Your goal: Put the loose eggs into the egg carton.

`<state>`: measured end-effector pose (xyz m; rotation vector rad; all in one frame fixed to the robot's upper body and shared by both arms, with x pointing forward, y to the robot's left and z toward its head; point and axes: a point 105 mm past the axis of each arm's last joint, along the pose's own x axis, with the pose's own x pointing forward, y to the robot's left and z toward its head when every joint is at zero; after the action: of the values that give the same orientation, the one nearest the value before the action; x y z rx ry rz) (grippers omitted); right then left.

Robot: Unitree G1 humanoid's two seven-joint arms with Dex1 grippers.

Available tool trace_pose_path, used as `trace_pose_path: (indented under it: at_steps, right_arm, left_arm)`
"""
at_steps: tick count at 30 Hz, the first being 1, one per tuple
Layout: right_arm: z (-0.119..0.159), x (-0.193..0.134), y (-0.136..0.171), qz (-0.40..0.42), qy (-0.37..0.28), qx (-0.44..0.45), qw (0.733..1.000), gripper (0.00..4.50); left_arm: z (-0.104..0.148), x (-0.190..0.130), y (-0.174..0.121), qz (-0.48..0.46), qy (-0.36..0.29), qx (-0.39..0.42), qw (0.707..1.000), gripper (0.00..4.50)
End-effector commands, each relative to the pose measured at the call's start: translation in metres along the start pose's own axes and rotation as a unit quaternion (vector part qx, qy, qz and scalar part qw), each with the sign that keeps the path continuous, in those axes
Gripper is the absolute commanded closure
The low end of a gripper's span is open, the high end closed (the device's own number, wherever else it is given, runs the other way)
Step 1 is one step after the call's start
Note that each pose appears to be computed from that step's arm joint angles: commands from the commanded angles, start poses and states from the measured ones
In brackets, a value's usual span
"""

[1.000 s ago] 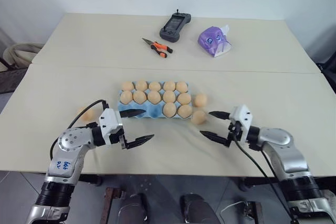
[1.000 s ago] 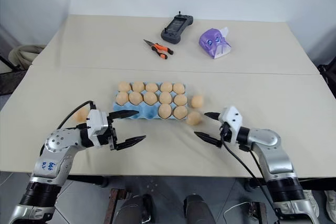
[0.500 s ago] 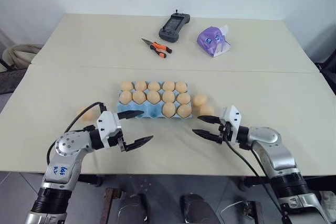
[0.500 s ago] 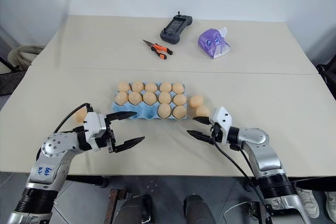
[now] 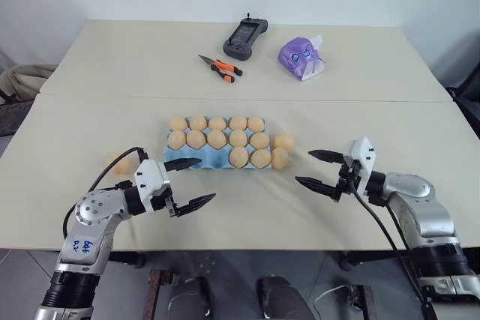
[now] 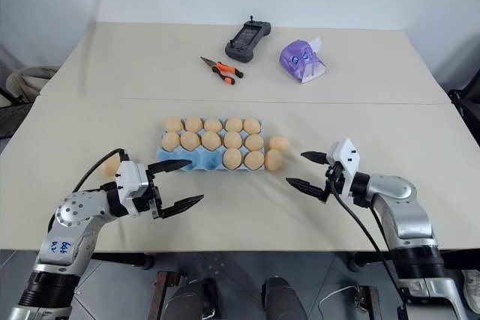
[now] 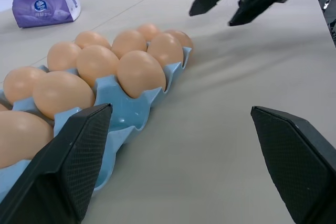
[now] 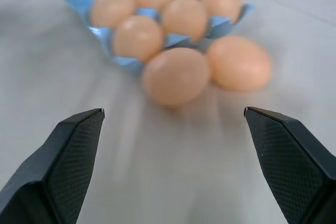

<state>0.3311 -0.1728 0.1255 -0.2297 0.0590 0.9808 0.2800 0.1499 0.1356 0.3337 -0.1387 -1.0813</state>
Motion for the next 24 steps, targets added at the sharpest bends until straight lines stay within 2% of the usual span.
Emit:
trace_pose_path:
  at_steps: [1, 10, 18, 21, 24]
  right_arm:
    - [-0.002, 0.018, 0.001, 0.012, 0.000, -0.022, 1.000, 0.02]
    - [-0.002, 0.056, 0.000, 0.025, -0.006, -0.031, 0.999, 0.02]
    - [0.000, 0.071, 0.005, 0.034, -0.019, -0.030, 0.999, 0.02]
    - [0.001, 0.071, 0.007, 0.039, -0.026, -0.029, 0.998, 0.65]
    - [0.002, 0.068, 0.007, 0.038, -0.029, -0.032, 0.998, 1.71]
  left_arm:
    - [0.011, 0.001, 0.002, -0.001, -0.010, 0.024, 1.000, 0.00]
    - [0.012, 0.000, 0.002, 0.002, -0.010, 0.025, 1.000, 0.00]
    - [0.012, 0.000, 0.001, 0.005, -0.009, 0.025, 1.000, 0.00]
    - [0.012, 0.000, 0.003, 0.010, -0.009, 0.027, 1.000, 0.00]
    - [0.012, 0.000, 0.003, 0.012, -0.009, 0.028, 0.999, 0.00]
